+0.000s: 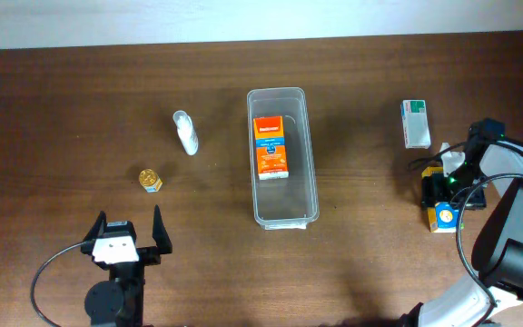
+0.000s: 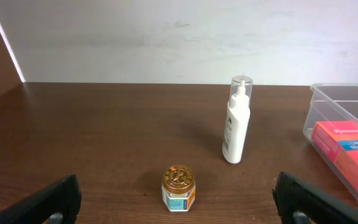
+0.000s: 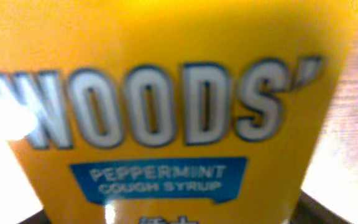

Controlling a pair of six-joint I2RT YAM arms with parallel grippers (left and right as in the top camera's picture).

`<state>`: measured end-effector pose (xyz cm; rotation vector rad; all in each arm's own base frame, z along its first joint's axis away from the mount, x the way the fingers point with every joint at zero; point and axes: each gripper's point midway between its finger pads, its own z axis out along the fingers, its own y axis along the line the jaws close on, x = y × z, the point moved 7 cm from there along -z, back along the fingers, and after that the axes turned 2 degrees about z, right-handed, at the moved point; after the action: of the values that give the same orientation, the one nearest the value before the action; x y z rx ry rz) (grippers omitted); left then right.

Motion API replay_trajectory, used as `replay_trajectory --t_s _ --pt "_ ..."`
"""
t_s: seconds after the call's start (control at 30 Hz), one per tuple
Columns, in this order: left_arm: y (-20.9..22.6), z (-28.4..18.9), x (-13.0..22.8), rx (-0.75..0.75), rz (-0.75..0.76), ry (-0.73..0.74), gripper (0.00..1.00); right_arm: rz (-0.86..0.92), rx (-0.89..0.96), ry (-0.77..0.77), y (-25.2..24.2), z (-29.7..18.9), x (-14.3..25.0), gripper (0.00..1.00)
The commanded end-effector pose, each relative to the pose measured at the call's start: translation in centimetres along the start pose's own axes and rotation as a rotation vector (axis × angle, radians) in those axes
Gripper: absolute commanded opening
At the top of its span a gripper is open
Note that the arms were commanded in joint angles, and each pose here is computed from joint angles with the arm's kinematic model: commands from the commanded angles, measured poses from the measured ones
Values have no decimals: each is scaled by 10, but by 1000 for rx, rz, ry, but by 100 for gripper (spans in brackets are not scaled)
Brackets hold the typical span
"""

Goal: Pack container
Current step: 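Lift the Woods' box and carry it over the container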

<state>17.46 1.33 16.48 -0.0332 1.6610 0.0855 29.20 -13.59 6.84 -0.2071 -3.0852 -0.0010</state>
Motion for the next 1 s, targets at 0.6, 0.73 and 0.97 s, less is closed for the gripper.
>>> replay_trajectory --t_s 0.6,0.73,0.97 --pt "1 0 2 -10 15 -2 100 98 -28 -54 -1 -31 -24 41" --pt "1 0 2 -10 15 -2 100 140 -49 -49 1 -33 -23 41" --pt "1 0 2 -10 15 -2 100 175 -288 -124 21 -75 -43 41"
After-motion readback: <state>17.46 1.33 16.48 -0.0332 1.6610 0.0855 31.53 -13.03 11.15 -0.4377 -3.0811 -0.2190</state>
